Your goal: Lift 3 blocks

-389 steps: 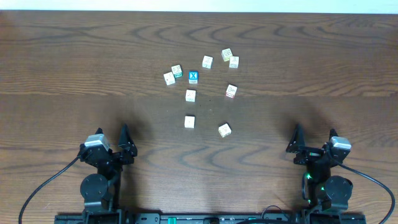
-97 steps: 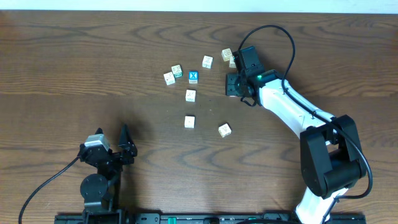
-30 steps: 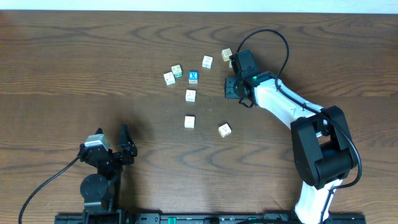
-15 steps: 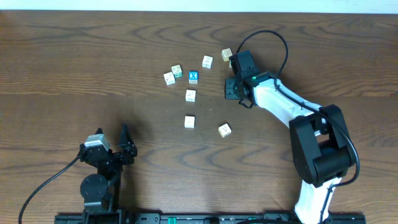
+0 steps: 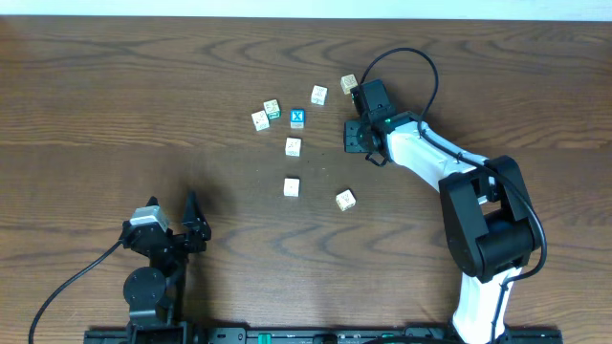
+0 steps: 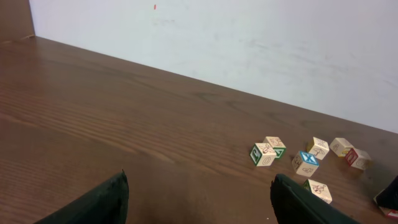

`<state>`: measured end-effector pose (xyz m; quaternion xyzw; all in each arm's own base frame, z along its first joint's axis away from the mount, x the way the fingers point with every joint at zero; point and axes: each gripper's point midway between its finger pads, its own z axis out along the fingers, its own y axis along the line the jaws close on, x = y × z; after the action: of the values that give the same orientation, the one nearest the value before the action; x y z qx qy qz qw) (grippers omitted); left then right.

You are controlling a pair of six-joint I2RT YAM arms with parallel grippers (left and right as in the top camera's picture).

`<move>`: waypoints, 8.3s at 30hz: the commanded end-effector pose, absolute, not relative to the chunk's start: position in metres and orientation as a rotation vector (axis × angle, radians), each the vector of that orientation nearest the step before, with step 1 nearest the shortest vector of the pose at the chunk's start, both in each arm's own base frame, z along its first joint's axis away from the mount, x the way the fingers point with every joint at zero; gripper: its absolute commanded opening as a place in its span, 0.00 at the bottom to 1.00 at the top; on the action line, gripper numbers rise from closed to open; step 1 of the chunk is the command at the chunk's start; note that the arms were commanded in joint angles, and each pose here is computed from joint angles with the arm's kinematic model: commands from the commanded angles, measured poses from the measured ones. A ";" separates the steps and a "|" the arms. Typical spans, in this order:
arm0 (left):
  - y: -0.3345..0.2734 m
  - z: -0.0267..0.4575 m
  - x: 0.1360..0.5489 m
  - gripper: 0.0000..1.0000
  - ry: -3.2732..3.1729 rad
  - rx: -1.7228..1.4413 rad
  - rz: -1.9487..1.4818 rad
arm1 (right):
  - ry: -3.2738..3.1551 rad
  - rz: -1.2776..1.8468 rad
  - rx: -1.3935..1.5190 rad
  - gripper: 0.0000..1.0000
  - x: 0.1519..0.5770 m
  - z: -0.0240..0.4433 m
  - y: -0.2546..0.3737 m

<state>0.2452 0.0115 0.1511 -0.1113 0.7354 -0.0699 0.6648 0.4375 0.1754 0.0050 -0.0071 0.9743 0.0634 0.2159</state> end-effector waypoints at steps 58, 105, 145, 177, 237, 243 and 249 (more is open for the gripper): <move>0.012 0.137 0.244 0.73 1.704 -0.270 -0.157 | 3.082 0.009 -0.116 0.11 0.264 -0.009 0.170; 0.012 0.137 0.244 0.74 1.704 -0.270 -0.157 | 2.967 0.024 -0.102 0.38 0.283 -0.006 0.185; 0.012 0.137 0.244 0.73 1.704 -0.270 -0.157 | 2.776 0.065 -0.064 0.55 0.334 0.009 0.189; -0.035 0.180 0.240 0.73 1.619 -0.013 -0.360 | 2.640 0.099 0.122 0.46 0.403 0.217 0.090; -0.198 0.031 0.301 0.51 2.813 0.390 -0.100 | 2.890 0.327 0.254 0.48 0.329 0.076 0.050; -0.206 0.036 0.311 0.51 2.766 0.375 -0.135 | 2.890 0.328 0.253 0.47 0.329 0.076 0.050; -0.209 0.038 0.317 0.52 2.740 0.370 -0.151 | 2.888 0.328 0.252 0.47 0.330 0.076 0.050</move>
<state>0.3091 -0.2072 0.0304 0.1365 0.9741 -0.0542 0.1720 0.3305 0.0509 0.0776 0.0902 0.9833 0.1108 0.1126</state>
